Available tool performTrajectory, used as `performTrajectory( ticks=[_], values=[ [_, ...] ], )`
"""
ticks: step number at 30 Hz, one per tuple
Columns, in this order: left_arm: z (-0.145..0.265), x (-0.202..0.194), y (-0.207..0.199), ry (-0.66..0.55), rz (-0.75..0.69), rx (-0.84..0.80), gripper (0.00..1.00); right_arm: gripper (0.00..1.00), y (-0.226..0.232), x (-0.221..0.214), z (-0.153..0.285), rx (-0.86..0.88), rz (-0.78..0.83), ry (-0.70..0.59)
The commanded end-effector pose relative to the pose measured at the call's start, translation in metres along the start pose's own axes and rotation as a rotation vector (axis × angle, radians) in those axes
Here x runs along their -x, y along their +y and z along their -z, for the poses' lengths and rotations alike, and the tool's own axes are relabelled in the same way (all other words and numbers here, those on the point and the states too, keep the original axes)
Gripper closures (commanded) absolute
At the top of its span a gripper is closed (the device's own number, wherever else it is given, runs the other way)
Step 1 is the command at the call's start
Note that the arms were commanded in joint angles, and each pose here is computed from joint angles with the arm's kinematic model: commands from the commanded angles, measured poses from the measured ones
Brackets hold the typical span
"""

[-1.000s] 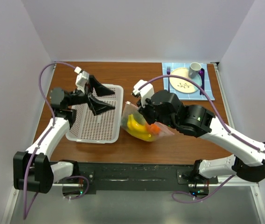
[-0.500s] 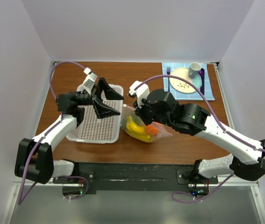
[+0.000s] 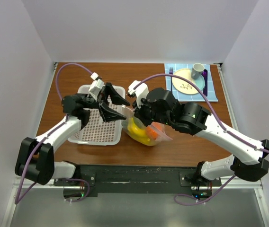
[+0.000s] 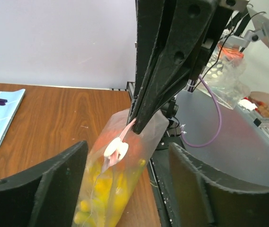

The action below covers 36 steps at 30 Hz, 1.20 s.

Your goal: Open the zip-top bag and remove the fake food

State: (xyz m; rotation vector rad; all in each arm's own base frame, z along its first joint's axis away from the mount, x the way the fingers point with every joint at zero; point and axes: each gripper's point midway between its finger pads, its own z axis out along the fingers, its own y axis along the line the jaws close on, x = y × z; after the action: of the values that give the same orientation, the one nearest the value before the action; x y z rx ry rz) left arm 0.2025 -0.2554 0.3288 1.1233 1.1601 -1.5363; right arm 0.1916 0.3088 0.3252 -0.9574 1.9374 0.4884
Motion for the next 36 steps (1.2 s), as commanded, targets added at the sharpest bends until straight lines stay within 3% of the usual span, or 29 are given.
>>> performTrajectory(
  ticks=[1,6,9,10,13,21,22,23,25,26,27,31,33,34,36],
  values=[
    [-0.001,-0.002,0.004,0.026,-0.085,-0.023,0.38,1.0,0.0,0.032,0.019,0.015,-0.025,-0.112],
    [-0.003,-0.002,0.012,0.026,-0.088,-0.009,0.47,1.0,0.0,0.029,0.023,0.023,-0.033,-0.116],
    [-0.006,-0.001,0.013,0.038,-0.079,-0.026,0.67,1.0,0.0,0.027,0.023,0.021,-0.039,-0.118],
    [-0.008,-0.003,0.013,0.046,-0.065,-0.031,0.82,1.0,-0.001,0.028,0.023,0.014,-0.042,-0.126],
    [-0.01,-0.006,0.01,0.057,-0.058,-0.044,1.0,1.0,-0.001,0.031,0.026,0.014,-0.052,-0.144],
    [-0.01,-0.012,0.003,0.083,-0.043,-0.06,1.0,1.0,-0.012,0.03,0.026,-0.042,-0.065,-0.173],
    [-0.01,-0.014,0.003,0.085,-0.032,-0.058,1.0,0.94,-0.01,0.031,0.023,-0.039,-0.065,-0.172],
    [-0.011,-0.013,0.004,0.083,-0.037,-0.057,1.0,0.77,-0.006,0.031,0.019,-0.016,-0.063,-0.168],
    [-0.012,-0.012,0.006,0.082,-0.027,-0.051,1.0,0.68,0.001,0.037,0.01,0.015,-0.063,-0.188],
    [-0.013,-0.013,0.008,0.082,-0.031,-0.047,1.0,0.48,0.006,0.039,0.005,0.033,-0.057,-0.194],
    [-0.014,-0.012,0.009,0.082,-0.03,-0.045,1.0,0.44,0.012,0.043,0.002,0.067,-0.051,-0.203],
    [-0.013,-0.019,0.022,0.12,-0.003,-0.01,1.0,0.46,0.021,0.058,-0.01,0.104,-0.04,-0.231],
    [-0.017,-0.009,0.031,0.143,-0.058,0.027,1.0,0.51,0.023,0.062,-0.013,0.109,-0.034,-0.233],
    [-0.013,-0.027,0.035,0.202,-0.034,0.046,1.0,0.53,0.025,0.062,-0.013,0.116,-0.031,-0.231],
    [-0.015,-0.026,0.035,0.218,-0.043,0.055,1.0,0.58,0.025,0.062,-0.015,0.117,-0.028,-0.226]
  ],
)
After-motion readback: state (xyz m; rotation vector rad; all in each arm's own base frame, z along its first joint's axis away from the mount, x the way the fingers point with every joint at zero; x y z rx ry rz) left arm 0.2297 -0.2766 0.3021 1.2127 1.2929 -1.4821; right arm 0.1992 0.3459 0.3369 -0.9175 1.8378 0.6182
